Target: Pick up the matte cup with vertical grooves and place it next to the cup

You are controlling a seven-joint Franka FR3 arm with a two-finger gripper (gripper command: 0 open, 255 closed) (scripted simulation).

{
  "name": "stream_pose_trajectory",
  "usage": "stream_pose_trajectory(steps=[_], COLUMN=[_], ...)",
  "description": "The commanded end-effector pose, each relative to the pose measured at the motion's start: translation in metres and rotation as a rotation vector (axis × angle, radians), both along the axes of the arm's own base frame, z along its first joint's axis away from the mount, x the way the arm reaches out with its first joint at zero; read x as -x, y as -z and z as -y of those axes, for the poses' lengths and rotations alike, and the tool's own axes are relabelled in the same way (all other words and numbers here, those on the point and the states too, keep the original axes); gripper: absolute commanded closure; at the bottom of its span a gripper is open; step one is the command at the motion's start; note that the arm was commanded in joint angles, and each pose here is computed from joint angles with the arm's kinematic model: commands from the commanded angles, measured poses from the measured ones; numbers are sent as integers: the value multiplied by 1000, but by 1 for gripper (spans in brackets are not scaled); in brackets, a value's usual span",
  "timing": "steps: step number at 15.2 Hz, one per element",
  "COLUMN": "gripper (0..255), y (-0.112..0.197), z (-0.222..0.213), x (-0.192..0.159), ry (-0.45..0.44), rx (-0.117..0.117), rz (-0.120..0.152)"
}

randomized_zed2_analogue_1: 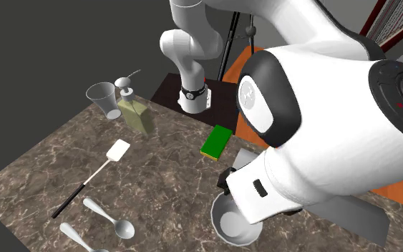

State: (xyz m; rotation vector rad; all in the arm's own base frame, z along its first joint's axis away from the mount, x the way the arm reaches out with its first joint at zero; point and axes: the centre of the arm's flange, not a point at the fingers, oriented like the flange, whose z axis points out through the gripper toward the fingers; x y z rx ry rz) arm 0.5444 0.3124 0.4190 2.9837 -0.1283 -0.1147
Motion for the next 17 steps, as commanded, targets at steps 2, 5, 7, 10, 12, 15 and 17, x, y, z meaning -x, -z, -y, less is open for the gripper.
stream_pose_trajectory(steps=[2, 5, 7, 10, 12, 15, 17], gripper=[0, 0, 0, 0, 0, 0, 0], y=[16, 30, 40, 56, 64, 64, 64], z=[-33, -48, -46, -44, -43, -43, -43], x=[-23, -34, -33, -31, -31, -31, -31], ry=[-3, -6, -6, -6, -6, -6, -6], rx=[4, 6, 6, 6, 6, 6, 6], rz=[-1, -3, -3, -3, -3, -3, -3])
